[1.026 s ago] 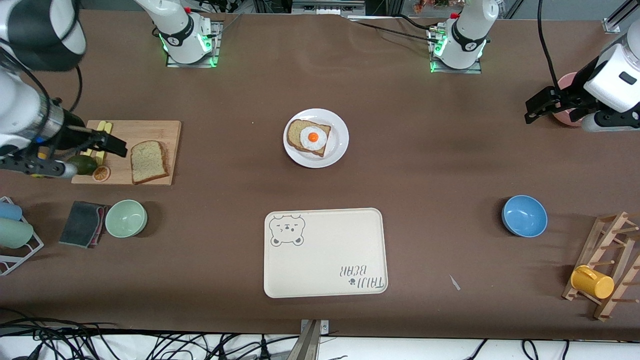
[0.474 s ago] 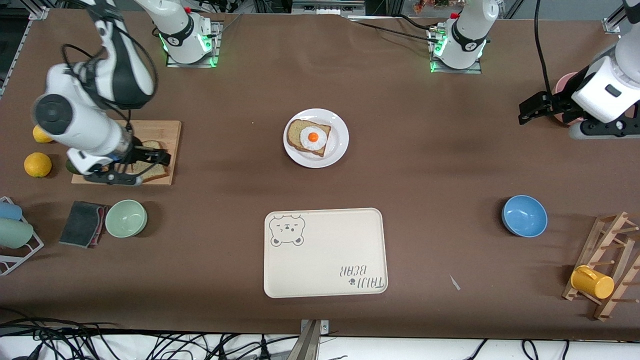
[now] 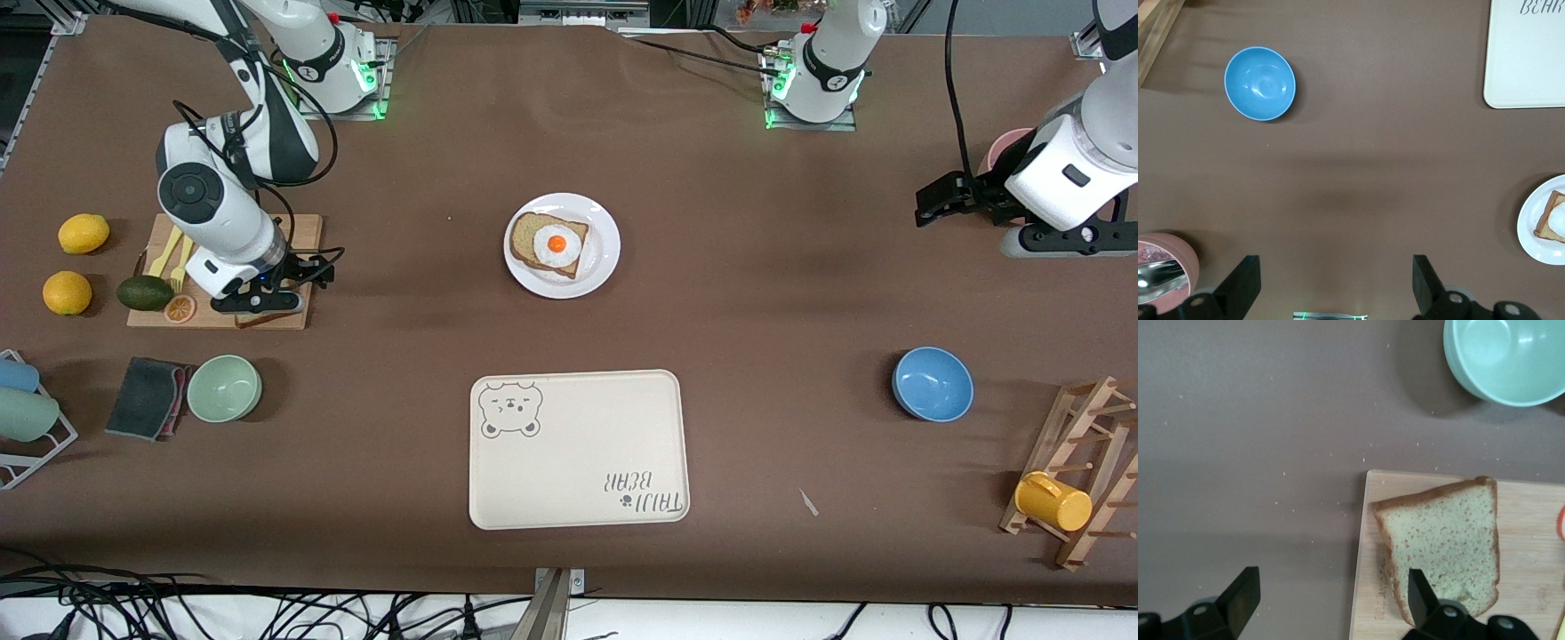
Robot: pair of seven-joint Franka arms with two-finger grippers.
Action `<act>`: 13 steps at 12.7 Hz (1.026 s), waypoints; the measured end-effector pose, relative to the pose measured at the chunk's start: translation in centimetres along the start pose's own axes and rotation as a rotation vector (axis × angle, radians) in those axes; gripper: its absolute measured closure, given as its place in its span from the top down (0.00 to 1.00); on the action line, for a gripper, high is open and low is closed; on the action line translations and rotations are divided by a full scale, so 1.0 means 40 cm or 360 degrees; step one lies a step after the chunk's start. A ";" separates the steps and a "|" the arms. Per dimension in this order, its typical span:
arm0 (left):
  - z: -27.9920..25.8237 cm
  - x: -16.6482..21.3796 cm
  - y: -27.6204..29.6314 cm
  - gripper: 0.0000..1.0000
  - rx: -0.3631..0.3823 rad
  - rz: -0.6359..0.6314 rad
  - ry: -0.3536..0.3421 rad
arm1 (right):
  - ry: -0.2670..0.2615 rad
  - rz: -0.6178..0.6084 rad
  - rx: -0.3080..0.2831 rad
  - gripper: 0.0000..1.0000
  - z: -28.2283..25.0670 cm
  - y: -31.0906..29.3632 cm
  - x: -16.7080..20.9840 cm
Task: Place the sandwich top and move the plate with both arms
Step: 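Move the right gripper down over the bread slice on the board, then close the right gripper on the bread slice edge and lift it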
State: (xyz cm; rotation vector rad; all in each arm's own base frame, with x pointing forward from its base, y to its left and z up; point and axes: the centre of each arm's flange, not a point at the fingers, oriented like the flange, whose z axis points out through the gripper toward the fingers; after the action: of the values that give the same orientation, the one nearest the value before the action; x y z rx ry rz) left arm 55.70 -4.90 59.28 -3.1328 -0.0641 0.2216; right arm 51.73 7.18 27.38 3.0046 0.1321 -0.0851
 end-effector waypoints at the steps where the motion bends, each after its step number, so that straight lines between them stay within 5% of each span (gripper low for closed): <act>1: 0.001 0.000 0.000 1.00 0.0000 0.0000 -0.0001 | 0.0006 -0.0011 0.0002 0.98 0.013 -0.002 -0.008; 6: 0.003 0.002 0.000 1.00 0.0000 0.0000 -0.0006 | 0.0024 -0.0128 -0.0040 0.96 0.102 0.017 -0.041; 8: 0.006 0.003 0.000 1.00 0.0000 0.0000 -0.0010 | 0.0026 -0.0160 -0.0056 0.77 0.106 0.029 -0.040; 13: 0.020 0.008 -0.001 1.00 0.0002 -0.0001 -0.0043 | 0.0037 -0.0164 -0.0062 0.77 0.120 0.071 -0.036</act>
State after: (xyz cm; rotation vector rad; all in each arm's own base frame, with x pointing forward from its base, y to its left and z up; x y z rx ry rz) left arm 55.89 -4.83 58.44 -3.1290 -0.0649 0.2634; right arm 50.32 3.61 23.11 2.9595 0.2878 -0.0569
